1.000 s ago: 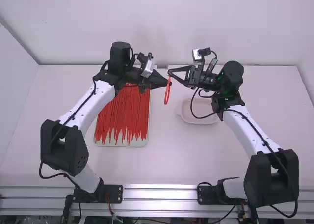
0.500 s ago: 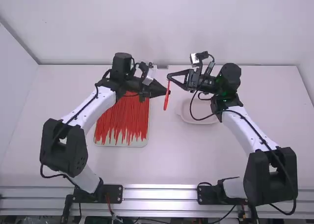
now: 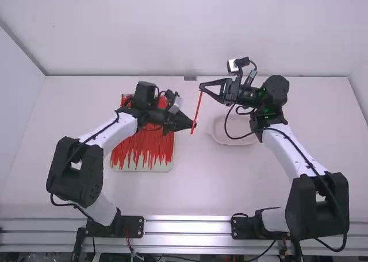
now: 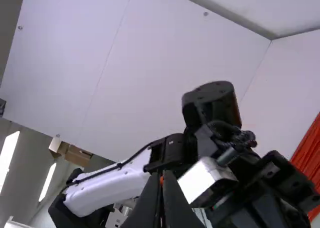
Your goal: Fasten the cable tie
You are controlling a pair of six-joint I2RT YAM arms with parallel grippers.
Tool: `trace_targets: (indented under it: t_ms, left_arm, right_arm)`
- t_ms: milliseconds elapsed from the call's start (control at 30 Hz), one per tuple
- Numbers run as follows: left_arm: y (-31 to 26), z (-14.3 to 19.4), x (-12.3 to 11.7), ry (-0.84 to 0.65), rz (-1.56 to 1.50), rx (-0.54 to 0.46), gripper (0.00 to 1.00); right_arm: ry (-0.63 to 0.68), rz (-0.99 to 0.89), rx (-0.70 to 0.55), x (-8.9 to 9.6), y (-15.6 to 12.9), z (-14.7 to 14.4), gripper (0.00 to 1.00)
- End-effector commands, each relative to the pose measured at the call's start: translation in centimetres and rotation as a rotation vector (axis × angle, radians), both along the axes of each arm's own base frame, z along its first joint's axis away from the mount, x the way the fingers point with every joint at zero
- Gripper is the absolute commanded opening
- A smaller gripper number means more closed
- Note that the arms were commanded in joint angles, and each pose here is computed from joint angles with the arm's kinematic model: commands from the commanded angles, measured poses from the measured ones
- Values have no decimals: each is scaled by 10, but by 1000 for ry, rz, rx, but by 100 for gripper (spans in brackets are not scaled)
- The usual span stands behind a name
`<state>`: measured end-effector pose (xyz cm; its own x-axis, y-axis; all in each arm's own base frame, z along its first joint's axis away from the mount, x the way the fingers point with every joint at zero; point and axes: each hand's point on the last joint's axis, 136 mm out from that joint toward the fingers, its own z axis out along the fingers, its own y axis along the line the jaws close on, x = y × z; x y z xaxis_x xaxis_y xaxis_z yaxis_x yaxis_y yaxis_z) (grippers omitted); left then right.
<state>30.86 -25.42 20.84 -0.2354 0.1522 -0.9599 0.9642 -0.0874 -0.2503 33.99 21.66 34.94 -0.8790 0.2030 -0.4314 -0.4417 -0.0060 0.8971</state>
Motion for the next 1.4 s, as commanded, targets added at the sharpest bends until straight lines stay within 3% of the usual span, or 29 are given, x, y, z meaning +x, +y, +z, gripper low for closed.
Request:
trace_targets:
  t_ms: [0, 233, 433, 800, 1200, 1267, 1367]
  left_arm:
    - [2, -25, -1, 73, 45, 64, 2]
    - [0, -9, 4, 83, 39, 16, 2]
    - [0, 41, 12, 30, 24, -77, 2]
    - [5, 101, 15, -103, 36, -173, 2]
    - [2, 105, 17, -136, 52, -187, 2]
    - [2, 104, 21, -122, 73, -187, 2]
    - [2, 104, 21, -124, 76, -188, 2]
  right_arm:
    - [-75, -61, 33, 4, -11, 28, 0]
    - [-85, -53, 29, 3, -11, 28, 0]
    - [-99, -28, 7, -1, -12, 23, 41]
    - [-93, 23, -46, -7, 2, 2, 54]
    - [-85, 49, -52, -13, 17, -2, 52]
    - [-85, 51, -50, -14, 19, -2, 48]
    - [-85, 52, -48, -15, 23, -1, 29]
